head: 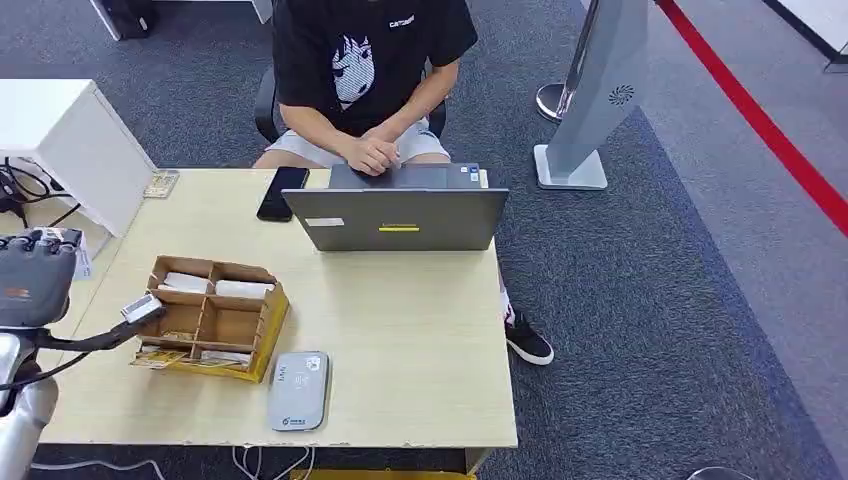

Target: Pass the card to the sensor for recognition and then transmit it.

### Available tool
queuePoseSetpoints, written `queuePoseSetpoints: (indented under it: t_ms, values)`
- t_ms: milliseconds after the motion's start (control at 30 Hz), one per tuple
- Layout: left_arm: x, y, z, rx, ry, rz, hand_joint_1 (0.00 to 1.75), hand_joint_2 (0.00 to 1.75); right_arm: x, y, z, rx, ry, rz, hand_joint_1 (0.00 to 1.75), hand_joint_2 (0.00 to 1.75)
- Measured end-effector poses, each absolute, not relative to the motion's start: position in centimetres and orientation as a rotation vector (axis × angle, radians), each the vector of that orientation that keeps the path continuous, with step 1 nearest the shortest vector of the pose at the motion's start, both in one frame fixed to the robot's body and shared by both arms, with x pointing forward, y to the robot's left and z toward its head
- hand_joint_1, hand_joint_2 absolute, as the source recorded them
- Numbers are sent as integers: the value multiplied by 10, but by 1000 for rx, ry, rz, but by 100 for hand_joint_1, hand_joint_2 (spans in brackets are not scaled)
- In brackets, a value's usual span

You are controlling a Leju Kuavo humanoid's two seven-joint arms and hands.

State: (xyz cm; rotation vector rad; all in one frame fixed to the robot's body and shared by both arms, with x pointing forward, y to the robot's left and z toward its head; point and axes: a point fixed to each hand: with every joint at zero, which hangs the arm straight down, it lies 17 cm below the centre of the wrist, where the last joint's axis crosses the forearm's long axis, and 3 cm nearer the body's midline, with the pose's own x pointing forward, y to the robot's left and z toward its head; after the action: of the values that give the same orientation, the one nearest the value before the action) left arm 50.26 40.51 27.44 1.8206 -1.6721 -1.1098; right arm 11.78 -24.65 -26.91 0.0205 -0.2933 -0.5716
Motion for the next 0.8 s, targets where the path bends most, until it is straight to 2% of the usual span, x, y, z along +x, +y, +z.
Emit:
queuePoseSetpoints:
  t_ms: [233, 533, 800]
  values:
    - [500, 385, 260, 1764, -1704, -1127, 175, 175, 118, -247, -269, 20, -293, -572, 0, 175]
    - [484, 276, 216, 1562, -1845, -1341, 175, 175, 119, -247, -269, 20, -296, -572, 0, 175]
    - [463, 225, 227, 1475, -2003, -1327, 175, 175, 118, -248, -269, 18, -296, -578, 0, 175]
